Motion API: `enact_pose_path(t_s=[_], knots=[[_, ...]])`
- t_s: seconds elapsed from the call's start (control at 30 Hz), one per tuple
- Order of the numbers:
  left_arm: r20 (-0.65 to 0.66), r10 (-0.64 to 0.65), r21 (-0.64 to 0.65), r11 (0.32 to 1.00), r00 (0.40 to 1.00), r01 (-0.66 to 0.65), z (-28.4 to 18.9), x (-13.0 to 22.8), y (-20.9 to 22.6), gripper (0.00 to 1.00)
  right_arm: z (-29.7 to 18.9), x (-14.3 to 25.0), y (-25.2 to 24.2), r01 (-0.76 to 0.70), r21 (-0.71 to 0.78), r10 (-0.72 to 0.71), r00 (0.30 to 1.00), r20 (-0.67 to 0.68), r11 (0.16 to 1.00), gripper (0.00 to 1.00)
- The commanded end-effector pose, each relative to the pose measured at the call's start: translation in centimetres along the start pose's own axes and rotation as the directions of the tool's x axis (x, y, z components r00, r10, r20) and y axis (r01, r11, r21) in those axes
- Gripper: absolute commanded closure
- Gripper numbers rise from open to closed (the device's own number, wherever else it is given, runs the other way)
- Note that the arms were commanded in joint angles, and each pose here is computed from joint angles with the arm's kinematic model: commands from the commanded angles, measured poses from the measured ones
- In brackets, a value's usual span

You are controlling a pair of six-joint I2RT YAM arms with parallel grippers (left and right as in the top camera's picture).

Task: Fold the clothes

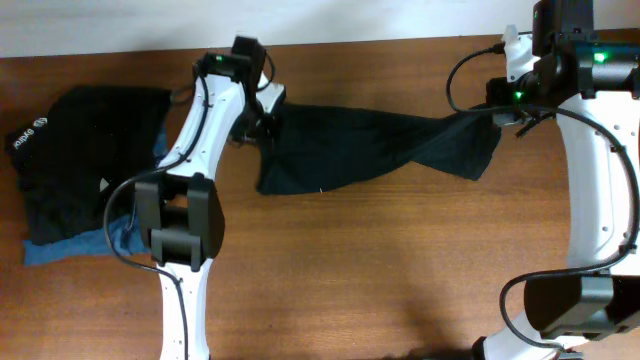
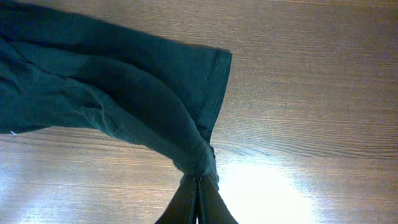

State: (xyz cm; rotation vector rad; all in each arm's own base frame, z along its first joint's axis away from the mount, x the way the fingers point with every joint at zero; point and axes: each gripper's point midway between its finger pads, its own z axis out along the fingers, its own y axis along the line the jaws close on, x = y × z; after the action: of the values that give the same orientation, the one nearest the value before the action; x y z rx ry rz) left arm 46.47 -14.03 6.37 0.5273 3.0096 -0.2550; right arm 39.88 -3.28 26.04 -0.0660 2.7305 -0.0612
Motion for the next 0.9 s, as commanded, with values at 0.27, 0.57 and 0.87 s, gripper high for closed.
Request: enact_pose_path(t_s=[0.27,0.57,0.87], knots=[[0.03,-0.01,0.106,0.994,1.0,0.007,3.5,-0.4,-1.1,0.54,-1.5,-0.3,-0.4,-0.013,0.018,0.012,0.999,0.039,1.0,0.96],[0.06,-0.009,0.099,0.995,0.998,0.003,5.6,-1.6,-0.6,0.54,-1.5,-0.2,-0.4,-0.012,0.018,0.012,0.999,0.034,1.0,0.96],[0.053,-0.01,0.1,0.995,0.999,0.005,5.6,-1.5,-0.6,0.53,-1.5,-0.2,-0.4,-0.012,0.018,0.012,0.999,0.034,1.0,0.96]])
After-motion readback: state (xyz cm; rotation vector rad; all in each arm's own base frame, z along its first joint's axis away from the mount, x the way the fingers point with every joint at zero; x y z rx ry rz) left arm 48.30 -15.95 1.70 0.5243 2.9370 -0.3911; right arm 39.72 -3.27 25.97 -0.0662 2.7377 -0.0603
